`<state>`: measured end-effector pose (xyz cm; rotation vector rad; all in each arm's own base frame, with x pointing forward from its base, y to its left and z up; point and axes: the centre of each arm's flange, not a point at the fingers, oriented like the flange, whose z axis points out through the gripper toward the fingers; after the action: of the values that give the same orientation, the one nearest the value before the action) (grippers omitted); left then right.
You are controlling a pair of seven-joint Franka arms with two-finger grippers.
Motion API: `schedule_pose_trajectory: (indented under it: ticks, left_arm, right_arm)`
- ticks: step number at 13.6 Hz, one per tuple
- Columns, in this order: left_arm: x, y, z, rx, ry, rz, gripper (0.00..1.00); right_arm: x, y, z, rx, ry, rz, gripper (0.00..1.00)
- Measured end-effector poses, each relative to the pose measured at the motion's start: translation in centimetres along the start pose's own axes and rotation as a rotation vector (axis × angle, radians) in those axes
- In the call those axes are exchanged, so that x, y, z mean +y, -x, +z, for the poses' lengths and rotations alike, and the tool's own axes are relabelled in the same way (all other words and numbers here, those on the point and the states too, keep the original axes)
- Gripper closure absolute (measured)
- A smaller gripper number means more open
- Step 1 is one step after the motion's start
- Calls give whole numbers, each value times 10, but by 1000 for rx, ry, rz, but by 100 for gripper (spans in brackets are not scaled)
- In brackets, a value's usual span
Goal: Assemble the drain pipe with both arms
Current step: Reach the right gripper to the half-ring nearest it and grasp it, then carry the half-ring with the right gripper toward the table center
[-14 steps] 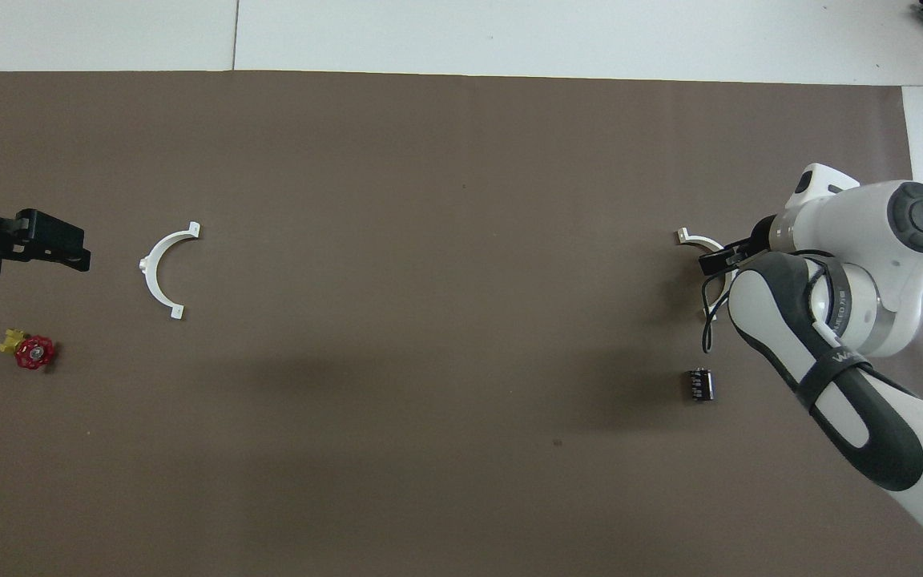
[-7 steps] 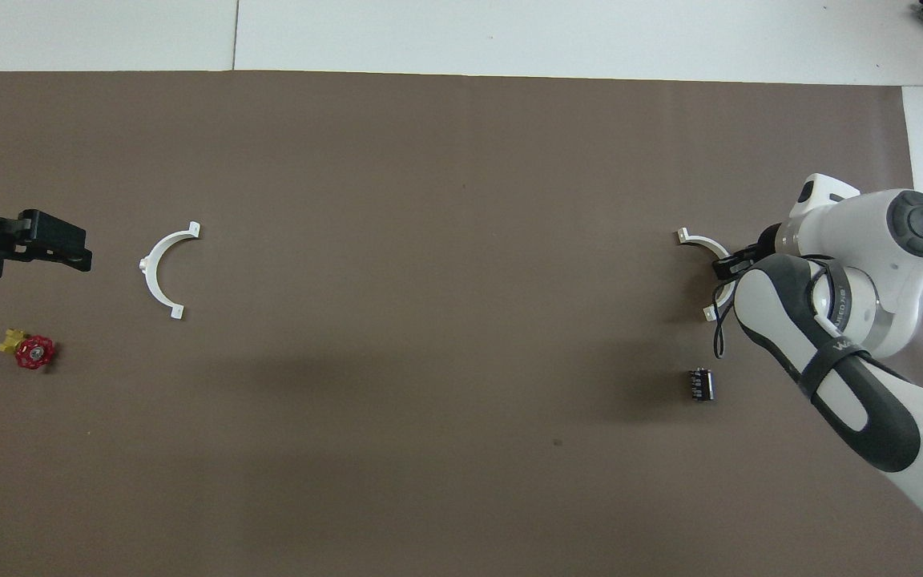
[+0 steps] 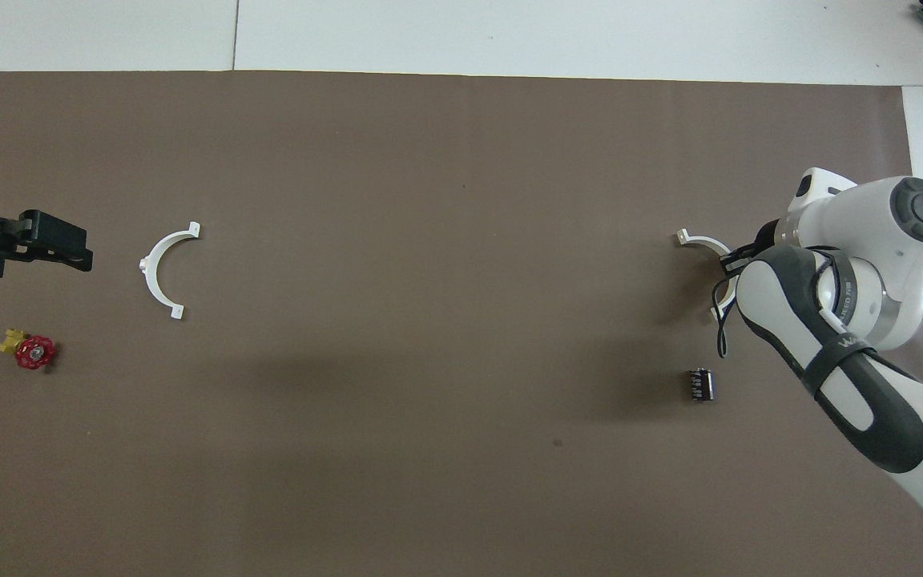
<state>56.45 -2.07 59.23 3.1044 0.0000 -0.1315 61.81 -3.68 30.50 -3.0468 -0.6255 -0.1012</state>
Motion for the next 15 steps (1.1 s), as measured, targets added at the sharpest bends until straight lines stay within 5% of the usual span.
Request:
schedule_pose_trajectory:
  ticks: [3,10,15]
  left_arm:
    - [0,0,0,4,0,0,0]
    - [0,0,1,7,0,0,0]
    - [0,0,3,8,0,0,0]
  right_arm:
    - [-42,-36,-25,-5,-16,82,79]
    - [-285,-97,-25,-1,-31,308,79]
    - [-342,-112,6,15,-13,328,79]
